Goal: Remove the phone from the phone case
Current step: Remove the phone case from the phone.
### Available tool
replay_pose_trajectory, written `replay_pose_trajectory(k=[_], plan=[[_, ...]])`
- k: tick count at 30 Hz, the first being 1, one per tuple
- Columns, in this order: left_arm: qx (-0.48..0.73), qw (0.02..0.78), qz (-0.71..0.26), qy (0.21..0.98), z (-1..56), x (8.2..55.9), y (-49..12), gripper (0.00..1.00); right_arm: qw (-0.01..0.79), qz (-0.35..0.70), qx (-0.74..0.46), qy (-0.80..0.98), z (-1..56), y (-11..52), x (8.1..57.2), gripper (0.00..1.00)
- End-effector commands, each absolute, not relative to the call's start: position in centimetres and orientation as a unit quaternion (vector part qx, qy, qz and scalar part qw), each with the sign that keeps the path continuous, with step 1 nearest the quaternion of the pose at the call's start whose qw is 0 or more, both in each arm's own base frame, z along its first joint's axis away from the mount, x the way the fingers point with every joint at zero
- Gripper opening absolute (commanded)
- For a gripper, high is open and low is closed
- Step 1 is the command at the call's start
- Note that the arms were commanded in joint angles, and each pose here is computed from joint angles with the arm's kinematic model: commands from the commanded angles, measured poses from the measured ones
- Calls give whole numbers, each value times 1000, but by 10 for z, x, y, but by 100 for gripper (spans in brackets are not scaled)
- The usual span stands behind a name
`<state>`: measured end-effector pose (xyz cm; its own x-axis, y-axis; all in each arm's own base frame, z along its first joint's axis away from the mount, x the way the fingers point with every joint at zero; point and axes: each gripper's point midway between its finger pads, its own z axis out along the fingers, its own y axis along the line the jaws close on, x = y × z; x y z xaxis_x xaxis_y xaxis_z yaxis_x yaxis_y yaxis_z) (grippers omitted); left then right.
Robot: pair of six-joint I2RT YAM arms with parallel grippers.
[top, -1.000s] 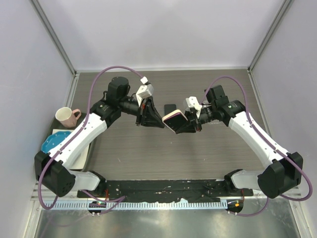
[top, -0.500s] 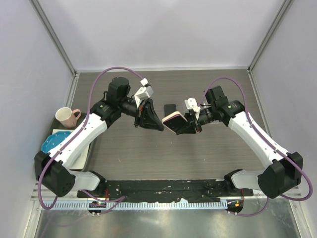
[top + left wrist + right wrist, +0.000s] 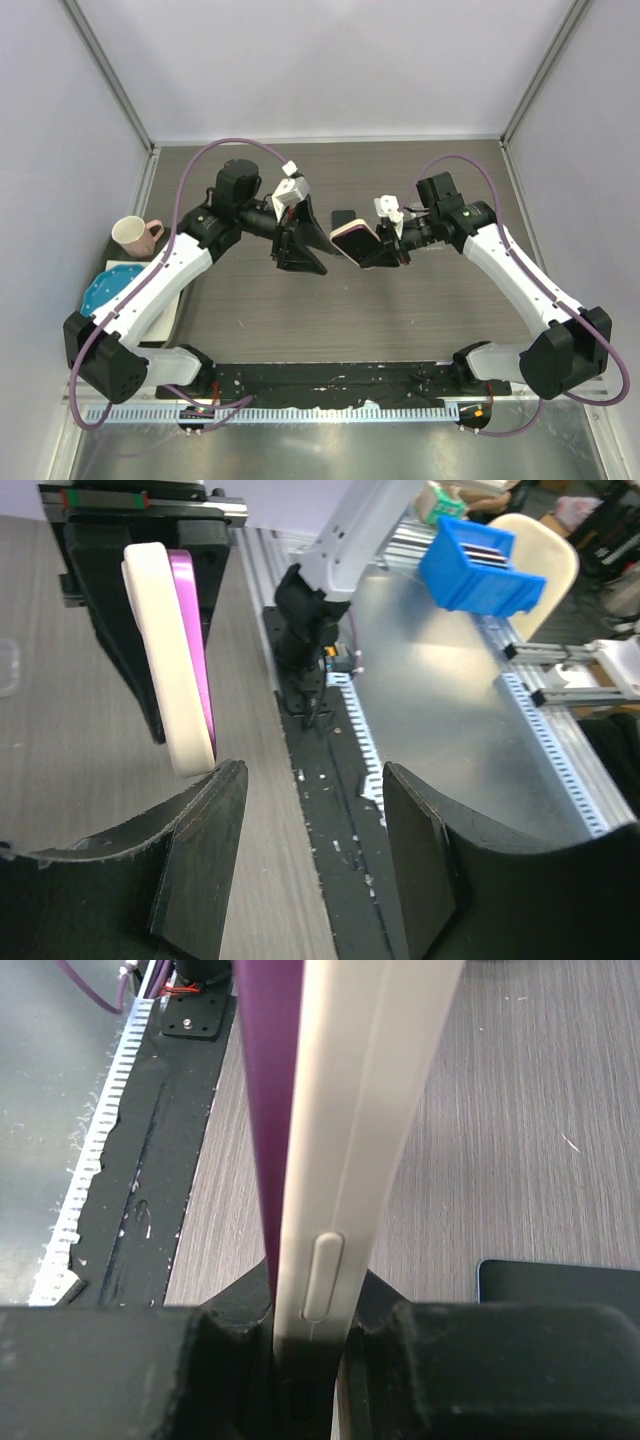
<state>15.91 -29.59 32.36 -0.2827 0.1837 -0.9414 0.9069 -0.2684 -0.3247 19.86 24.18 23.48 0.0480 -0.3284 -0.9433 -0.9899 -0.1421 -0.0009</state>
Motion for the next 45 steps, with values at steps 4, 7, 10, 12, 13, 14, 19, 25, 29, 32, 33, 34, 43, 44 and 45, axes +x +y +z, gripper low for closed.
replay_pose_trajectory(k=[4, 7, 10, 12, 13, 14, 19, 25, 29, 32, 33, 34, 43, 44, 45], plan=[[515, 410, -469, 589, 304, 215, -293, 62, 435, 447, -621, 474, 281, 253, 187, 1], [515, 414, -465, 589, 304, 216, -292, 61, 455, 427, -613, 484, 281, 254, 199, 1], [515, 421, -458, 589, 307, 217, -291, 62, 452, 440, -604, 487, 282, 255, 197, 1], [518, 412, -474, 580, 310, 211, -291, 62, 444, 448, -599, 493, 279, 255, 197, 1], [522, 407, -485, 571, 313, 207, -292, 62, 441, 449, -599, 495, 276, 256, 197, 1], [526, 403, -496, 562, 318, 201, -293, 62, 443, 445, -600, 495, 275, 256, 198, 1], [536, 367, -562, 512, 343, 175, -295, 62, 435, 452, -597, 500, 269, 256, 197, 1], [526, 379, -547, 529, 339, 187, -300, 62, 424, 462, -595, 503, 263, 257, 197, 1], [523, 380, -543, 536, 336, 191, -303, 61, 418, 465, -594, 506, 258, 258, 197, 1], [522, 382, -543, 536, 338, 193, -304, 61, 415, 466, -594, 507, 254, 259, 196, 1], [521, 381, -543, 538, 339, 193, -304, 61, 414, 465, -595, 508, 253, 259, 196, 1], [521, 383, -542, 537, 340, 194, -305, 61, 413, 467, -594, 508, 253, 259, 195, 1], [530, 365, -561, 521, 342, 187, -306, 53, 410, 462, -598, 510, 245, 257, 194, 1], [531, 360, -566, 518, 342, 185, -306, 51, 409, 463, -599, 510, 245, 256, 192, 1], [532, 357, -570, 514, 344, 183, -305, 50, 410, 462, -601, 507, 244, 256, 193, 1]])
